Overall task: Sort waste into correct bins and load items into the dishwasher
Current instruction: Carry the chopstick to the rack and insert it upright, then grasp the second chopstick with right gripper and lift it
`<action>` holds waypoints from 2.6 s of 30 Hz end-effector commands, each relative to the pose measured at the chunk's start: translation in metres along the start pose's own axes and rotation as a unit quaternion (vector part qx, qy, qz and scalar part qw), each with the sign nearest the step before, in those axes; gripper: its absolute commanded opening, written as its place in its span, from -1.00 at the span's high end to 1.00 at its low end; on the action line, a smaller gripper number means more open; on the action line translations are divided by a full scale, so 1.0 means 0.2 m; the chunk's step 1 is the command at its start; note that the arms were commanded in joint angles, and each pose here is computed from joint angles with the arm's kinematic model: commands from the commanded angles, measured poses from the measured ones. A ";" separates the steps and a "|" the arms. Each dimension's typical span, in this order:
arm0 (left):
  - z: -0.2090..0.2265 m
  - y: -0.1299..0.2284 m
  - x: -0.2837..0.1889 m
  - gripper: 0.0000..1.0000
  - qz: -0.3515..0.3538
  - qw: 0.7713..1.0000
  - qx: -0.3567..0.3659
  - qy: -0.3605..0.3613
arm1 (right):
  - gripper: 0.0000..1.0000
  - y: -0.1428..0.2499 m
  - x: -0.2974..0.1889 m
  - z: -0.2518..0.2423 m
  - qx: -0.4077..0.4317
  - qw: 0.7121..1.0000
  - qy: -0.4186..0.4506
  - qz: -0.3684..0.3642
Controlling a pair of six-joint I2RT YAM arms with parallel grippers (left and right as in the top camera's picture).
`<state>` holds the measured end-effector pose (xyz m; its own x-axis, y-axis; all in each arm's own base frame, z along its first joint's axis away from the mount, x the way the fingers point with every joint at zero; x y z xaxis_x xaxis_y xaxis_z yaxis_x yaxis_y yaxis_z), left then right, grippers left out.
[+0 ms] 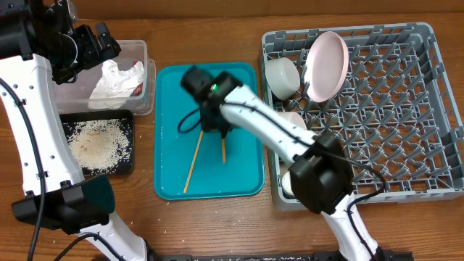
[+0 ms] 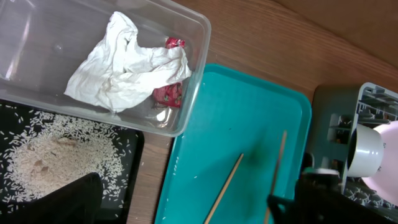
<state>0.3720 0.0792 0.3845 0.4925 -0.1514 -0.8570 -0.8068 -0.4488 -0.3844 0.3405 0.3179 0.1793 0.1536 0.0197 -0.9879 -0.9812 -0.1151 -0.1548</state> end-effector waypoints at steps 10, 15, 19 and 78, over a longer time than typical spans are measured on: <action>-0.02 0.00 -0.02 -0.99 -0.006 1.000 0.013 0.005 | 0.92 -0.06 -0.67 -0.60 0.020 0.996 0.073 -0.043; -0.02 0.00 -0.02 -1.00 -0.006 1.000 0.013 0.005 | 0.92 -0.05 -0.76 -0.77 -0.010 0.997 0.064 -0.044; -0.02 0.00 -0.02 -1.00 -0.006 1.000 0.013 0.005 | 0.92 -0.02 -0.68 -0.89 -0.029 0.996 0.082 -0.003; -0.03 0.01 -0.02 -1.00 -0.004 1.000 0.015 0.006 | 0.92 0.16 0.51 0.26 0.044 0.998 -0.023 0.037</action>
<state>0.3724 0.0766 0.3844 0.4912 -0.1549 -0.8572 -0.8100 -0.4433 -0.3840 0.3173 0.3740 0.1056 0.1404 0.1091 -0.9841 -0.9887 -0.0375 -0.1452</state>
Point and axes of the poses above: each gripper's point midway between its finger pads, its own x axis out along the fingers, its own z axis along the line the jaws close on, y = z × x, the point moved 10 cm from there along -x, back along the fingers, and after that the axes turned 3 degrees about -x, right-handed, at the moved point
